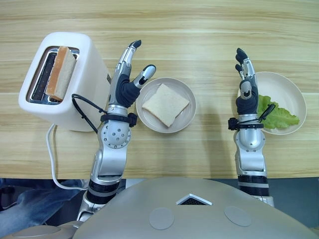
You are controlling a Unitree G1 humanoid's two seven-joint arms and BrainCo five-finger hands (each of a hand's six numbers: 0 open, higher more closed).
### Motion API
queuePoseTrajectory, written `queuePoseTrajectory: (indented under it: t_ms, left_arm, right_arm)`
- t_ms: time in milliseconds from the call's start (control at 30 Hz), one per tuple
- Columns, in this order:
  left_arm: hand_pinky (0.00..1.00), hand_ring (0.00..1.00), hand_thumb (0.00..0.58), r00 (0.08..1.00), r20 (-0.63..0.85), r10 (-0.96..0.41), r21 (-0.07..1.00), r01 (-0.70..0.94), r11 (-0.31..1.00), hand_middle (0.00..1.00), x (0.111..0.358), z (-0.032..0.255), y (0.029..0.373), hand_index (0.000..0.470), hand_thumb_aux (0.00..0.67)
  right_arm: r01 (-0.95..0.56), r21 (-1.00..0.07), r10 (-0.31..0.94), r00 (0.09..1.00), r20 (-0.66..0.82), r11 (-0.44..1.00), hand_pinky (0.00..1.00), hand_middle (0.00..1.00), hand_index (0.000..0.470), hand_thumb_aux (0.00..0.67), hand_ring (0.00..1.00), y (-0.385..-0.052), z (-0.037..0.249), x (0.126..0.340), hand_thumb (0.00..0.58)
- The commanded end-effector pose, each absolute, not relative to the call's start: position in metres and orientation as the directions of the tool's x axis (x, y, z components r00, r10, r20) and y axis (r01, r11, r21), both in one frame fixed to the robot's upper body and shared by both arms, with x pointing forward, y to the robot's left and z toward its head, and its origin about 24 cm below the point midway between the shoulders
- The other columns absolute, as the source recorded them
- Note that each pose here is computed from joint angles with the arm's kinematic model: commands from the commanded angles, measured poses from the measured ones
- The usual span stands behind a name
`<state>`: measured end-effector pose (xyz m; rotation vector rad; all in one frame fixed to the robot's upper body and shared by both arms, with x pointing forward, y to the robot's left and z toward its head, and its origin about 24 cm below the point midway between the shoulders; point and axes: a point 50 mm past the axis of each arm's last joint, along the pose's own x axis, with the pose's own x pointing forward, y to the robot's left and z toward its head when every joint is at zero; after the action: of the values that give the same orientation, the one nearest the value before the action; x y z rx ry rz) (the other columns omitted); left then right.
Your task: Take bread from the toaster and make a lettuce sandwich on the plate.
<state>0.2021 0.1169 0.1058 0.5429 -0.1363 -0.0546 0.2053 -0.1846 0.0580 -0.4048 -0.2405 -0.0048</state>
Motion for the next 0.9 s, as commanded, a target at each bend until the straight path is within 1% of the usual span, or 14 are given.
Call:
queuePoseTrajectory:
  t_ms: [33,100,167,300,400,433,467,500,633,700,733,800,867,900]
  left_arm:
    - [0.0,0.0,0.0,0.995,0.069,-0.072,0.486,0.03,0.873,0.0,0.202,0.091,0.121,0.0,0.0]
    - [0.0,0.0,0.0,0.997,0.06,-0.054,0.462,0.02,0.886,0.0,0.199,0.081,0.123,0.0,0.0]
    - [0.0,0.0,0.0,0.997,0.062,-0.041,0.456,0.008,0.89,0.0,0.196,0.073,0.125,0.0,0.0]
    - [0.0,0.0,0.0,0.991,0.132,-0.026,0.488,-0.042,0.872,0.0,0.191,0.07,0.127,0.0,0.0]
    - [0.0,0.0,0.0,0.991,0.132,-0.01,0.492,-0.057,0.869,0.0,0.188,0.063,0.129,0.0,0.0]
    - [0.0,0.0,0.0,0.991,0.131,-0.002,0.492,-0.063,0.869,0.0,0.187,0.062,0.13,0.0,0.0]
    - [0.0,0.0,0.0,0.991,0.13,0.004,0.491,-0.068,0.868,0.0,0.187,0.06,0.13,0.0,0.0]
    - [0.0,0.0,0.0,0.992,0.129,0.007,0.49,-0.07,0.869,0.0,0.187,0.059,0.13,0.0,0.0]
    - [0.0,0.0,0.0,0.993,0.119,0.018,0.487,-0.074,0.87,0.0,0.186,0.055,0.13,0.0,0.0]
    - [0.0,0.0,0.0,0.994,0.108,0.027,0.485,-0.076,0.871,0.0,0.186,0.052,0.131,0.0,0.0]
    - [0.0,0.0,0.0,0.994,0.104,0.03,0.485,-0.077,0.871,0.0,0.186,0.051,0.132,0.0,0.0]
    - [0.0,0.0,0.0,0.994,0.101,0.034,0.483,-0.079,0.872,0.0,0.186,0.05,0.133,0.0,0.0]
    - [0.0,0.0,0.0,0.994,0.099,0.037,0.482,-0.08,0.872,0.0,0.186,0.05,0.133,0.0,0.0]
    - [0.0,0.0,0.0,0.994,0.098,0.038,0.482,-0.081,0.872,0.0,0.186,0.05,0.133,0.0,0.0]
  right_arm:
    - [0.056,-0.712,0.078,0.985,0.153,0.7,0.0,0.0,0.0,0.0,0.0,-0.231,0.076,0.207,0.0]
    - [0.054,-0.86,0.059,0.994,0.097,0.507,0.0,0.0,0.0,0.0,0.0,-0.268,0.089,0.204,0.0]
    - [0.005,-0.955,0.058,0.998,0.023,0.295,0.0,0.0,0.0,0.0,0.0,-0.294,0.094,0.203,0.0]
    - [-0.135,-0.991,0.045,0.99,-0.135,-0.01,0.0,0.0,0.0,0.0,0.0,-0.336,0.091,0.201,0.0]
    - [-0.211,-0.971,0.037,0.976,-0.217,-0.111,0.0,0.0,0.0,0.0,0.0,-0.358,0.084,0.199,0.0]
    - [-0.228,-0.966,0.045,0.971,-0.235,-0.123,0.0,0.0,0.048,0.068,0.0,-0.361,0.081,0.2,0.112]
    - [-0.249,-0.958,0.051,0.965,-0.258,-0.139,0.0,0.0,0.05,0.071,0.0,-0.364,0.077,0.2,0.116]
    - [-0.273,-0.951,0.054,0.957,-0.284,-0.147,0.0,0.0,0.0,0.0,0.0,-0.366,0.071,0.2,0.0]
    - [-0.33,-0.928,0.062,0.937,-0.344,-0.171,0.0,0.0,0.0,0.0,0.0,-0.374,0.054,0.197,0.0]
    - [-0.337,-0.924,0.079,0.931,-0.355,-0.177,0.0,0.0,0.011,0.016,0.0,-0.374,0.05,0.196,0.027]
    - [-0.342,-0.922,0.084,0.929,-0.361,-0.181,0.0,0.0,0.022,0.032,0.0,-0.374,0.048,0.195,0.053]
    - [-0.358,-0.915,0.091,0.921,-0.379,-0.189,0.0,0.0,0.096,0.137,0.0,-0.374,0.043,0.193,0.212]
    - [-0.365,-0.911,0.092,0.918,-0.387,-0.192,0.0,0.0,0.24,0.342,0.0,-0.375,0.039,0.192,0.441]
    - [-0.367,-0.91,0.092,0.917,-0.389,-0.193,0.0,0.0,0.262,0.373,0.0,-0.375,0.038,0.192,0.466]
